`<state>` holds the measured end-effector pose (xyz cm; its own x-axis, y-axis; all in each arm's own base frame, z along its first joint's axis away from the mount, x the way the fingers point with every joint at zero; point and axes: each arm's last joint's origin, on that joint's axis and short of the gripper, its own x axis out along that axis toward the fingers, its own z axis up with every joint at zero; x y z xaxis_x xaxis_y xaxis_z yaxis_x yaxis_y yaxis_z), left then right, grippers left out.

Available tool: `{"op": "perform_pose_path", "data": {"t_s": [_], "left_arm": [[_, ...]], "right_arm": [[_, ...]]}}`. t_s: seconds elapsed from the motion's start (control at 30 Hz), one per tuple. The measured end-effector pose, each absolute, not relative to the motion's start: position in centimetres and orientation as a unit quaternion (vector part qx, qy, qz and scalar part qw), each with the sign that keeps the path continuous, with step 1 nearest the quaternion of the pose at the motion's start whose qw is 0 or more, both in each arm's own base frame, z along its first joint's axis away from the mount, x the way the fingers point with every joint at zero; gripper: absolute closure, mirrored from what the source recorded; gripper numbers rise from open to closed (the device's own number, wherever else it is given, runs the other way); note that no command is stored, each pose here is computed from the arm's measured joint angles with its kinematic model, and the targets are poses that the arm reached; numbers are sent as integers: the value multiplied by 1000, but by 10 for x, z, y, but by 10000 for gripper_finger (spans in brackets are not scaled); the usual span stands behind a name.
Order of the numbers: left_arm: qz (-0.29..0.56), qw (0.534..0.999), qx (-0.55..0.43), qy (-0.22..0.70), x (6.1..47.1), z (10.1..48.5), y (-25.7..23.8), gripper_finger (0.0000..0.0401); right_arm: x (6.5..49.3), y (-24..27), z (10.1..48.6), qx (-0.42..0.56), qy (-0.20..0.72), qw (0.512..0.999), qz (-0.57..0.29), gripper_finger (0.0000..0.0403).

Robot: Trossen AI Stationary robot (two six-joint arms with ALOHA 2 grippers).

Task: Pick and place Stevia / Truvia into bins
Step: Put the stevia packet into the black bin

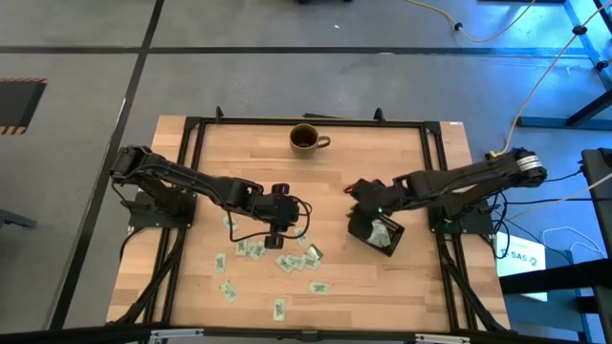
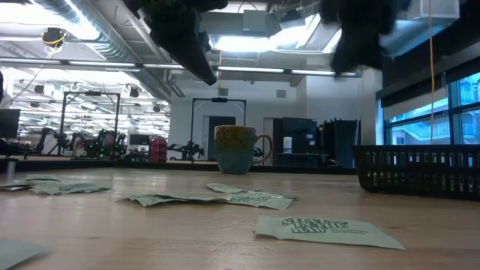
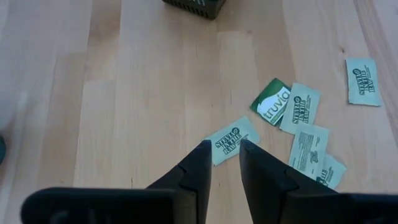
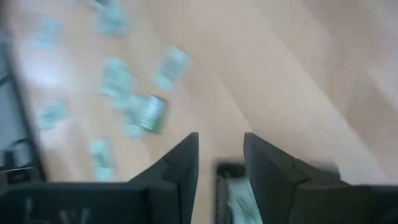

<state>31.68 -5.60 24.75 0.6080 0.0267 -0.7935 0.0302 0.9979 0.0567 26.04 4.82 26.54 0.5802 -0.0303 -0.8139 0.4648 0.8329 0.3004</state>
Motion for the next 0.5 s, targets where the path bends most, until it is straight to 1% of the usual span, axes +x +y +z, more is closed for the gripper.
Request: {"op": "perform_pose_path", "data": {"t_s": [0.1,0.17,0.23,0.37,0.5], "left_arm": [[-5,898,12,440,317,248,-57,327],[-22,899,-5,437,317,250,-58,327],[-42,900,-14,433,315,254,-59,327],[-77,910,-13,406,306,271,-58,327],[-76,931,-11,357,291,289,-49,327]], "right_arm": [[273,50,286,199,393,892,-100,273],[284,53,292,155,368,914,-70,273],[296,57,292,113,358,926,-49,273],[322,65,279,72,381,921,-34,273],[352,70,259,49,408,911,-33,273]]}}
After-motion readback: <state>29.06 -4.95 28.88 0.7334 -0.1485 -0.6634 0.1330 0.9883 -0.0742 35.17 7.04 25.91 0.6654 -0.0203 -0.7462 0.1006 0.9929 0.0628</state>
